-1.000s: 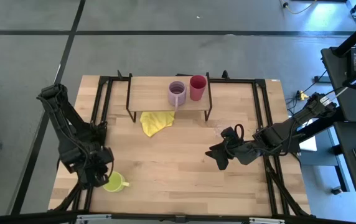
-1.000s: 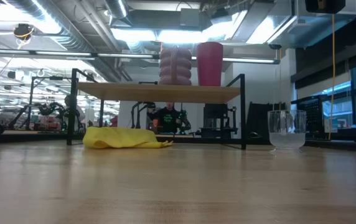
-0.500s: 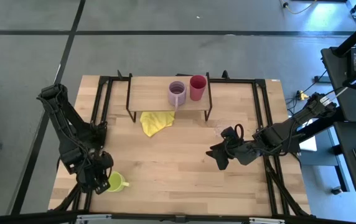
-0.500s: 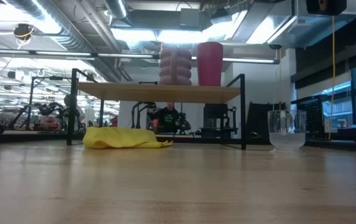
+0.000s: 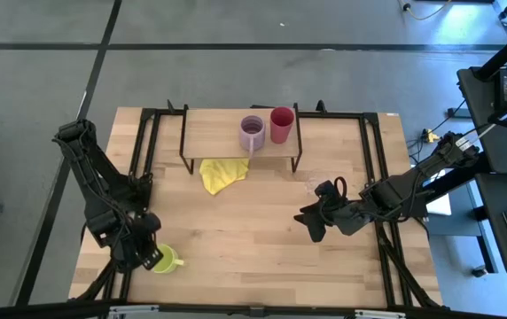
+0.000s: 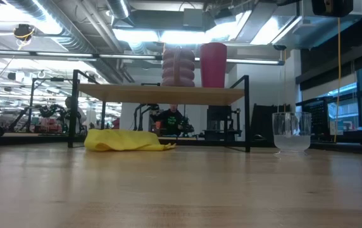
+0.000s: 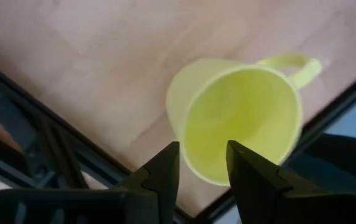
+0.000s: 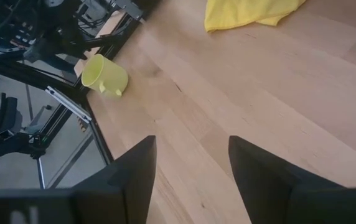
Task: Stack small to large cups/mugs on shelf
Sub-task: Put the yellow mug on the shelf
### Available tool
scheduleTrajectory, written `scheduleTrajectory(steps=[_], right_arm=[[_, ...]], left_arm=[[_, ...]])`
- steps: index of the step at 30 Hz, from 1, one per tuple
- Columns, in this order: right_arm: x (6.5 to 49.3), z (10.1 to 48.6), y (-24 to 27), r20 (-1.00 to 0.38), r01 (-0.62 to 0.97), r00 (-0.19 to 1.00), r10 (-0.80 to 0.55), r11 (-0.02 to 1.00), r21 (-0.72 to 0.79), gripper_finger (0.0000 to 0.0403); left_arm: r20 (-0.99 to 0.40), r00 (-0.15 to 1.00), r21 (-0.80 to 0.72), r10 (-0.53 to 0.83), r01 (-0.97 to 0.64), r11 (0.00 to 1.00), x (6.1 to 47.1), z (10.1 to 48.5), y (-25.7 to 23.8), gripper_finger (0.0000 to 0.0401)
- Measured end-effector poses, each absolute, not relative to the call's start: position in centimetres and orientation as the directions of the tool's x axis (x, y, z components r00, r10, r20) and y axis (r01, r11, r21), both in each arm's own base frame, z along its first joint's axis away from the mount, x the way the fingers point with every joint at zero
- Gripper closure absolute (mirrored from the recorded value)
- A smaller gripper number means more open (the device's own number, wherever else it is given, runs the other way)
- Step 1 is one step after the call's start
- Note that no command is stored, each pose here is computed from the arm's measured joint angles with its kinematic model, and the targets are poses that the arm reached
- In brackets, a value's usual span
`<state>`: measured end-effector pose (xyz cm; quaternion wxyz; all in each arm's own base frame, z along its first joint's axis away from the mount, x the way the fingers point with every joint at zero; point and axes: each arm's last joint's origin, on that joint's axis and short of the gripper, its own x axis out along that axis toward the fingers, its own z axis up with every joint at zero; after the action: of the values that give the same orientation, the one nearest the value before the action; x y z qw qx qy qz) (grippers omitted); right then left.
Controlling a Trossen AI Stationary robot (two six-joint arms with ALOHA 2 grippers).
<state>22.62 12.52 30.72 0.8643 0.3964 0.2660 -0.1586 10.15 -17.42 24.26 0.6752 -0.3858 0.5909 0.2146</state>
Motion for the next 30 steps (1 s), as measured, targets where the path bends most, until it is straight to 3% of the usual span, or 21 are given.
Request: scheduleTrajectory(steps=[20,30], right_arm=[[22.6,30.7,12.5,-0.585,0.48,0.808,-0.063,0.647,0.593,0.02],[22.5,30.6,12.5,-0.597,0.488,0.8,-0.069,0.653,0.579,0.02]], left_arm=[[-0.971,0.172,-0.24,-0.169,-0.746,0.622,10.2,23.8,-17.8,0.0272],[-0.991,0.103,-0.135,-0.088,-0.771,0.622,10.9,21.5,-19.3,0.0273]])
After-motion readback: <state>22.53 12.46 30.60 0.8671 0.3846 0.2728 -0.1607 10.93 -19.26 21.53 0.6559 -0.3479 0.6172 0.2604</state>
